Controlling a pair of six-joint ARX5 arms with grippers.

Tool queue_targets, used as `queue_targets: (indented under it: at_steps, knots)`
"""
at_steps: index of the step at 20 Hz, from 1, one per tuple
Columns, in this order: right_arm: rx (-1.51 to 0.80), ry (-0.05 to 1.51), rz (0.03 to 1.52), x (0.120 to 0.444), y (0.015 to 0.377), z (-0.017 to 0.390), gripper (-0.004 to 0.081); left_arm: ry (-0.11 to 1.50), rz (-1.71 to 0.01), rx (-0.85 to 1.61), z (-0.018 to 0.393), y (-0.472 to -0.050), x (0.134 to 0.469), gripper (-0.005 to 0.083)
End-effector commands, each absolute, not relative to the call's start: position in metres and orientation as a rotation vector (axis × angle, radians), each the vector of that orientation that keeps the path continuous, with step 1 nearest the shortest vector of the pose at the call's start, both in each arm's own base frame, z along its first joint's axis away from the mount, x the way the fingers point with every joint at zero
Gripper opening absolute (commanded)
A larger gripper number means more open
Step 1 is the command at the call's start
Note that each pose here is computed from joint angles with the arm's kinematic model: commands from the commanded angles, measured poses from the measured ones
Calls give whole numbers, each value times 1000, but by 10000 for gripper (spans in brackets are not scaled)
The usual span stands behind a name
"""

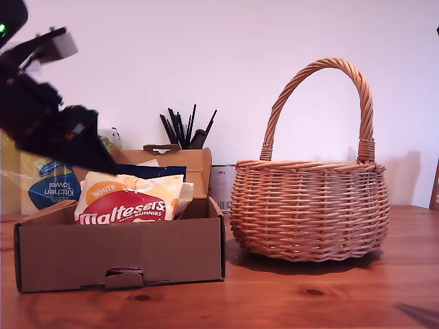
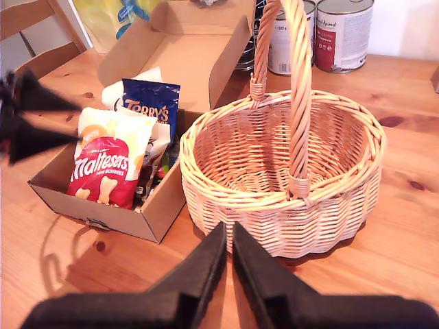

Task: Move the bags of Easter eggs from the cardboard box on the left into the woven basket on the right side.

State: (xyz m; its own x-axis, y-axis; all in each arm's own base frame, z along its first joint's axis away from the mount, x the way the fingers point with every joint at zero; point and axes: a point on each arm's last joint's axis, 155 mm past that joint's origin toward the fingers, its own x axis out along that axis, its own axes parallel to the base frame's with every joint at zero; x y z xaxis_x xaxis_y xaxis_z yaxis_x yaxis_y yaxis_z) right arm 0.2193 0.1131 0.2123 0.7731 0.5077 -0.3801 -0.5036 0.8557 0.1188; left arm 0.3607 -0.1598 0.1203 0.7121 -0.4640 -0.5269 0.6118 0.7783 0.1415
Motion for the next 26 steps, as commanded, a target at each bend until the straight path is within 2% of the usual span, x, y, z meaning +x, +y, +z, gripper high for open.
queue_targets:
  at_steps: [1,9,16,19,23,26]
  knots:
    - [7,429,555,219,115,204,-13,508,-582,319,114,-155,363,636]
    - [7,428,554,219,114,205,-13,599,-636,272,81,-163,361,636]
    - [7,429,552,219,114,204,-13,593,-848,216,107,-203,338,636]
    - [6,425,553,219,114,205,-13,696,-899,224,97,-210,317,636]
    - [6,418,552,220,114,207,-13,804,-963,276,77,-214,288,542]
    - [7,413,554,220,115,208,-13,832,-901,356,64,-203,294,527]
